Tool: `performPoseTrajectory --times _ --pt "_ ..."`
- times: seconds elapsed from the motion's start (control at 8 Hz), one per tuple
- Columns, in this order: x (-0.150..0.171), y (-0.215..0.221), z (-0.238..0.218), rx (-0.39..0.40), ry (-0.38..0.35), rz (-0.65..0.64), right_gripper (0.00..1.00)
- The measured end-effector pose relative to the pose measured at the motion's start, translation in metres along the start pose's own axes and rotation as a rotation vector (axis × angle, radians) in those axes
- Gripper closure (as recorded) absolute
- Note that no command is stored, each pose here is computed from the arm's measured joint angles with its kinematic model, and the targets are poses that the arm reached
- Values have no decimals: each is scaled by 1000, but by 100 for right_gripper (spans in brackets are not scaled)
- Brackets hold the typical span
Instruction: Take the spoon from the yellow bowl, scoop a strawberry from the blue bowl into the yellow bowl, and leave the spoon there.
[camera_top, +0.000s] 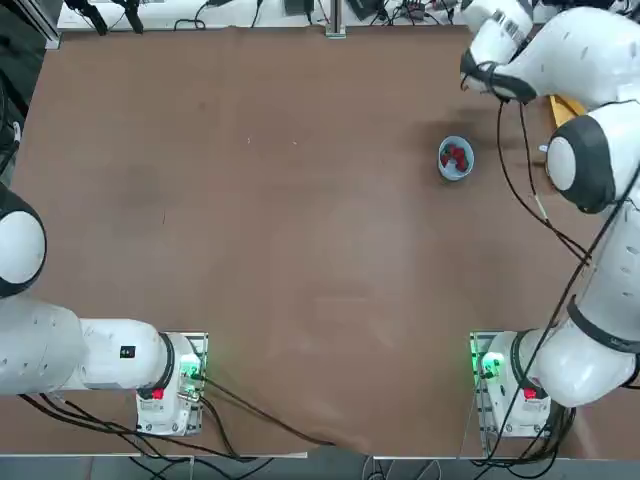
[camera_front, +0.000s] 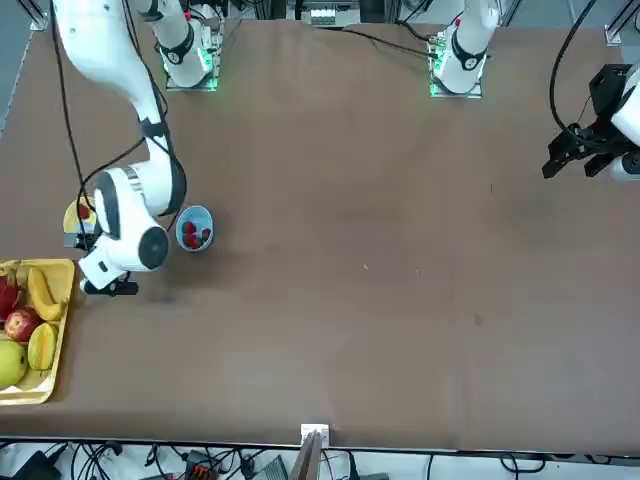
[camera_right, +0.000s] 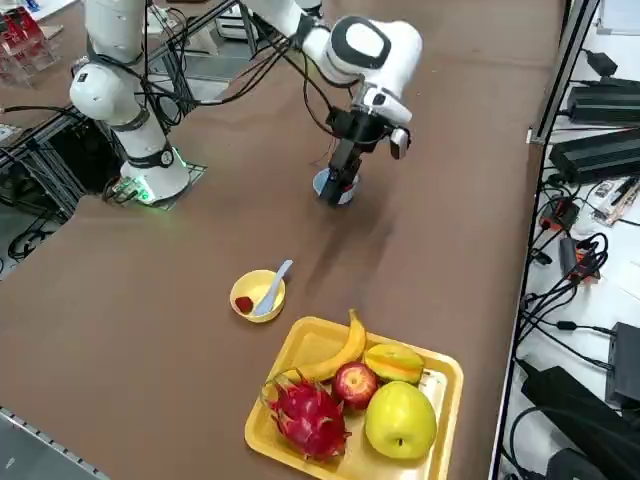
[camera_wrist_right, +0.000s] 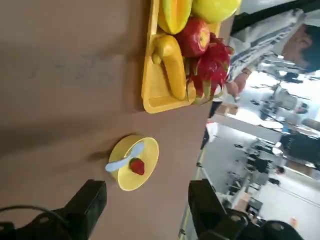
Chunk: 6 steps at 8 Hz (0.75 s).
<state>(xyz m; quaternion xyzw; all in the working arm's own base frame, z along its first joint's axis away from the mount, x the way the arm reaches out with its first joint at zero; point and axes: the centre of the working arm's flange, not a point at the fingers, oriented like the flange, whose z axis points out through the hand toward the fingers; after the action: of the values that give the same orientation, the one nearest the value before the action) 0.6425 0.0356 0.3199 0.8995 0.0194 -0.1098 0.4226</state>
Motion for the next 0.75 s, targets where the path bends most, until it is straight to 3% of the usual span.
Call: performPoseTrajectory --times 0.75 --pt "-36 132 -52 447 77 2 0"
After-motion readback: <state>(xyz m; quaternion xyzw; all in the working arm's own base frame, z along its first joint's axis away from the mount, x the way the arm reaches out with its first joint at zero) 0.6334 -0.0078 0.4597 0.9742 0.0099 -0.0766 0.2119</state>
